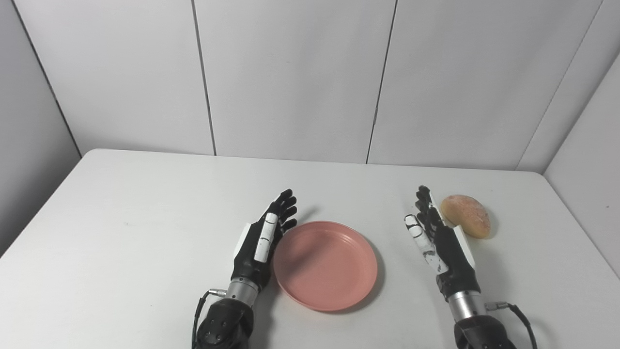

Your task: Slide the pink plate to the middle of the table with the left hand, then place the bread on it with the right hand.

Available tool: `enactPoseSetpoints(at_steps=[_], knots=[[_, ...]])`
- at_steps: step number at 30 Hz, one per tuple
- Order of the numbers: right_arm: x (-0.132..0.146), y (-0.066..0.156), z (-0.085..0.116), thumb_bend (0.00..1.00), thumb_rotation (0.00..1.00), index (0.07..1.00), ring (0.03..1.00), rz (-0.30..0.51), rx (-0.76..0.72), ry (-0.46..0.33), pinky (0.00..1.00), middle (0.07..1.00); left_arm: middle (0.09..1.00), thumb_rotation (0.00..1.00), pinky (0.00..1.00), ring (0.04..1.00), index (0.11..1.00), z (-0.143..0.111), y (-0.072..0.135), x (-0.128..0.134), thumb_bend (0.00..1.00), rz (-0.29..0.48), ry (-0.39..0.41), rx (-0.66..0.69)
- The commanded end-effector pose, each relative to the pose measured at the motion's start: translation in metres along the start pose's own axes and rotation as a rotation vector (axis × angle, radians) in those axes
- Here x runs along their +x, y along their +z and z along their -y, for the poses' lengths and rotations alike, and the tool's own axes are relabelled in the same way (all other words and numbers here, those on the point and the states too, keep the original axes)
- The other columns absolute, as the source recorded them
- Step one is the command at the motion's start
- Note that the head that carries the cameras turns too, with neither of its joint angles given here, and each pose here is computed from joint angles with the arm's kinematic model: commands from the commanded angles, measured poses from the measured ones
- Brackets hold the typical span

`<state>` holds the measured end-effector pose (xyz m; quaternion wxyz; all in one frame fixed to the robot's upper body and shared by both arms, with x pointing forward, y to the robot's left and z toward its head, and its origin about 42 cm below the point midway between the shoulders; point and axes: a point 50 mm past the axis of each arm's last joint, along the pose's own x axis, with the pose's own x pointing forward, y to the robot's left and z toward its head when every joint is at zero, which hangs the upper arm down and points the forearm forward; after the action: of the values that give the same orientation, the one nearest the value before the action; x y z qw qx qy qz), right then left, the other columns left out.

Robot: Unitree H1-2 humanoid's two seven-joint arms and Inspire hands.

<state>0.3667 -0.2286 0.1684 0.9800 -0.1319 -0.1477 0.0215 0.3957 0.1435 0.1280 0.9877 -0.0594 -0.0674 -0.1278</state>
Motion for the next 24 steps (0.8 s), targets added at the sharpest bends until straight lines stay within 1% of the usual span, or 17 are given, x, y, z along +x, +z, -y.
enactPoseSetpoints(at_steps=[1, 2, 5, 8, 11, 13, 17, 20, 22, 24], knots=[[0.014, 0.027, 0.012, 0.61, 0.74, 0.977, 0.941, 0.147, -0.081, -0.039, 0.93, 0.979, 0.944, 0.99, 0.92, 0.951, 0.913, -0.008, -0.006, -0.003, 0.68, -0.007, -0.009, 0.018], [0.015, 0.029, 0.016, 0.6, 0.73, 0.974, 0.935, 0.158, -0.119, -0.043, 0.92, 0.975, 0.947, 1.0, 0.92, 0.954, 0.916, -0.009, -0.006, -0.004, 0.68, -0.01, -0.012, 0.018], [0.017, 0.034, 0.022, 0.63, 0.63, 0.958, 0.937, 0.181, -0.201, -0.05, 0.94, 0.956, 0.947, 1.0, 0.93, 0.956, 0.919, -0.012, -0.005, -0.006, 0.71, -0.016, -0.021, 0.025], [0.018, 0.039, 0.028, 0.65, 0.6, 0.957, 0.944, 0.181, -0.294, -0.059, 0.94, 0.959, 0.947, 1.0, 0.93, 0.953, 0.919, -0.015, -0.005, -0.008, 0.72, -0.012, -0.027, 0.038], [0.021, 0.042, 0.035, 0.65, 0.57, 0.95, 0.928, 0.176, -0.384, -0.077, 0.89, 0.946, 0.952, 1.0, 0.94, 0.952, 0.917, -0.016, -0.004, -0.008, 0.72, -0.007, -0.032, 0.042], [0.024, 0.043, 0.04, 0.65, 0.56, 0.947, 0.932, 0.167, -0.432, -0.082, 0.89, 0.944, 0.957, 1.0, 0.94, 0.954, 0.918, -0.016, -0.003, -0.008, 0.72, -0.004, -0.035, 0.058], [0.028, 0.046, 0.05, 0.67, 0.53, 0.941, 0.952, 0.149, -0.502, -0.09, 0.89, 0.955, 0.96, 1.0, 0.95, 0.959, 0.914, -0.019, -0.004, -0.006, 0.7, 0.0, -0.021, 0.045], [0.032, 0.047, 0.056, 0.67, 0.5, 0.939, 0.948, 0.158, -0.524, -0.104, 0.87, 0.953, 0.959, 1.0, 0.94, 0.958, 0.913, -0.019, -0.004, -0.006, 0.68, 0.002, -0.018, 0.046], [0.038, 0.048, 0.064, 0.68, 0.49, 0.938, 0.944, 0.142, -0.556, -0.123, 0.86, 0.952, 0.956, 1.0, 0.94, 0.956, 0.91, -0.02, -0.004, -0.006, 0.68, 0.003, -0.014, 0.045], [0.044, 0.048, 0.071, 0.69, 0.45, 0.932, 0.935, 0.129, -0.582, -0.136, 0.84, 0.945, 0.956, 1.0, 0.95, 0.958, 0.906, -0.02, -0.004, -0.007, 0.68, 0.001, -0.014, 0.039]])
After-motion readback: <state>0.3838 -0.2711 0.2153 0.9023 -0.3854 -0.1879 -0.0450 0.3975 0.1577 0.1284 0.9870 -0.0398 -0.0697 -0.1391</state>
